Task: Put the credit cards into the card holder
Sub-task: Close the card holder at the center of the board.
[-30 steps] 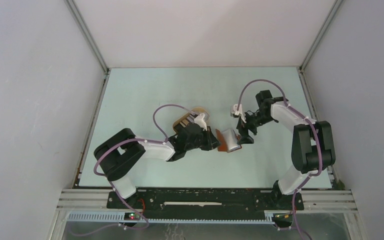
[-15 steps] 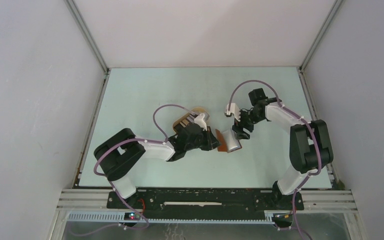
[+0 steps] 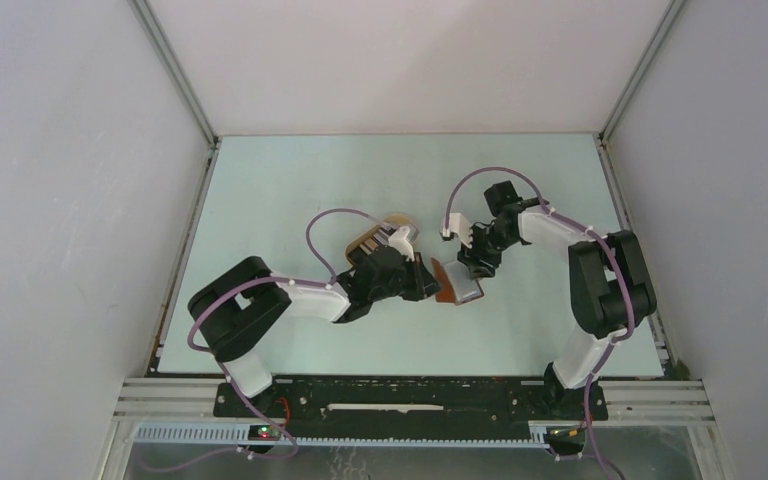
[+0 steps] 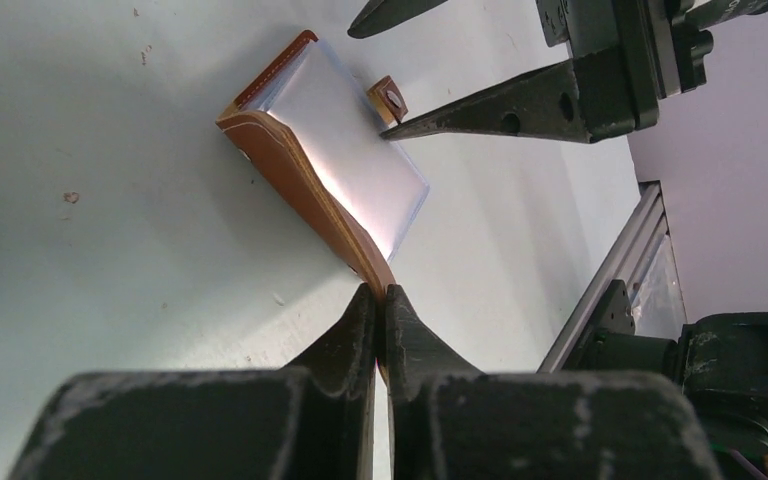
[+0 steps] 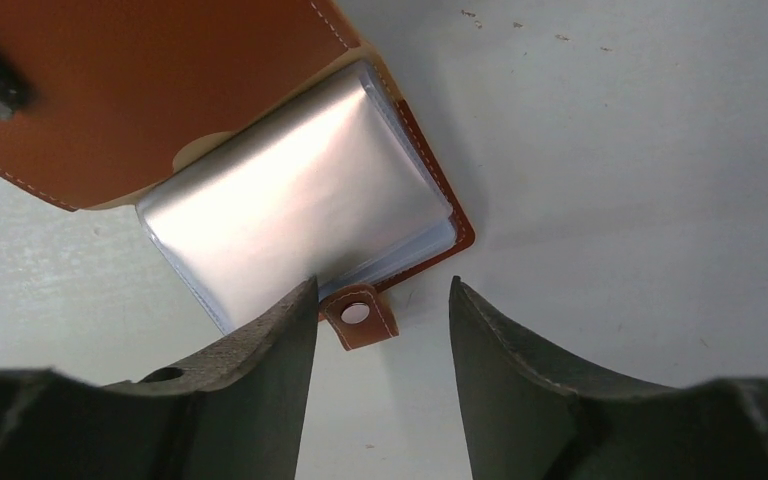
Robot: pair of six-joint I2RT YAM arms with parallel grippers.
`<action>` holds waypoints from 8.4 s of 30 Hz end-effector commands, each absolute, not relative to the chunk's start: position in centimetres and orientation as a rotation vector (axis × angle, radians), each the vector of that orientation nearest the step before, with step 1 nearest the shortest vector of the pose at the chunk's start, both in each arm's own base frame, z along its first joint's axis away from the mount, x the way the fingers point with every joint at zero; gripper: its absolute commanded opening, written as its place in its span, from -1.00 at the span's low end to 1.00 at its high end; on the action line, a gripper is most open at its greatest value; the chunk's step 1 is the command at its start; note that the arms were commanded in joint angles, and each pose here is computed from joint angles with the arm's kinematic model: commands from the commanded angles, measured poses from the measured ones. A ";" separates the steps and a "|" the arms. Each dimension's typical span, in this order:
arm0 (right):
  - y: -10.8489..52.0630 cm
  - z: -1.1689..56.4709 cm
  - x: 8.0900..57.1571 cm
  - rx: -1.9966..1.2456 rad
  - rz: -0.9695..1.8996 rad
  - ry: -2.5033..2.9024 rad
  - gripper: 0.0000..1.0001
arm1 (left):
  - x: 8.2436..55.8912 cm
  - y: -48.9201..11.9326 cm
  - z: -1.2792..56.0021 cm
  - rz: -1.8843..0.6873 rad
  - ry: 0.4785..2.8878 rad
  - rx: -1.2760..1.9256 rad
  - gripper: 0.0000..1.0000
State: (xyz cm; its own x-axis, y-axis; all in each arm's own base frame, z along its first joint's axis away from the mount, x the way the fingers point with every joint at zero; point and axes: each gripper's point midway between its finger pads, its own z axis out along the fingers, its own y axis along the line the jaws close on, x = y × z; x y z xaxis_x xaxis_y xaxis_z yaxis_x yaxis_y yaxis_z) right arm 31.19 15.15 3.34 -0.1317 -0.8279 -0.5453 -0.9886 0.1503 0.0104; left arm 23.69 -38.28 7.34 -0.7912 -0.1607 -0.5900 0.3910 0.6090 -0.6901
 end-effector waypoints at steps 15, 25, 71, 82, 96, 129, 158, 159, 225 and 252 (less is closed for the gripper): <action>13.7 5.3 33.3 -1.595 0.446 2.036 0.04 | 23.6 -37.9 8.5 -1.167 2.157 0.146 -0.93; 13.1 5.5 33.2 -1.547 0.449 2.077 0.04 | 23.9 -38.1 8.6 -1.164 2.153 0.144 -0.93; 14.5 6.8 31.6 -1.287 0.802 2.268 -0.81 | 26.8 -43.9 10.2 -1.328 2.103 0.295 -0.18; 14.3 6.4 31.9 -1.215 0.827 2.326 -0.78 | 27.9 -43.5 9.3 -1.368 2.075 0.306 0.16; 14.1 6.5 32.1 -1.174 0.850 2.336 -0.77 | 29.2 -43.2 9.1 -1.381 2.016 0.328 0.05; 13.1 5.6 33.2 -0.961 0.895 2.454 -0.74 | 28.8 -43.9 6.9 -1.014 2.085 0.535 -0.27; 12.8 6.2 33.6 -0.877 0.958 2.456 -0.74 | 30.1 -43.3 1.4 -0.605 2.278 0.571 -0.22; 12.9 6.3 33.5 -0.876 0.965 2.452 -0.74 | 30.1 -43.3 1.4 -0.604 2.279 0.571 -0.23; 14.0 15.6 29.9 -0.963 0.751 2.168 0.93 | 26.6 -37.4 17.7 -1.122 1.672 0.475 0.53; 15.0 7.0 31.4 -0.857 0.682 2.575 -0.27 | 29.0 -41.0 8.1 -0.833 2.012 0.490 -0.09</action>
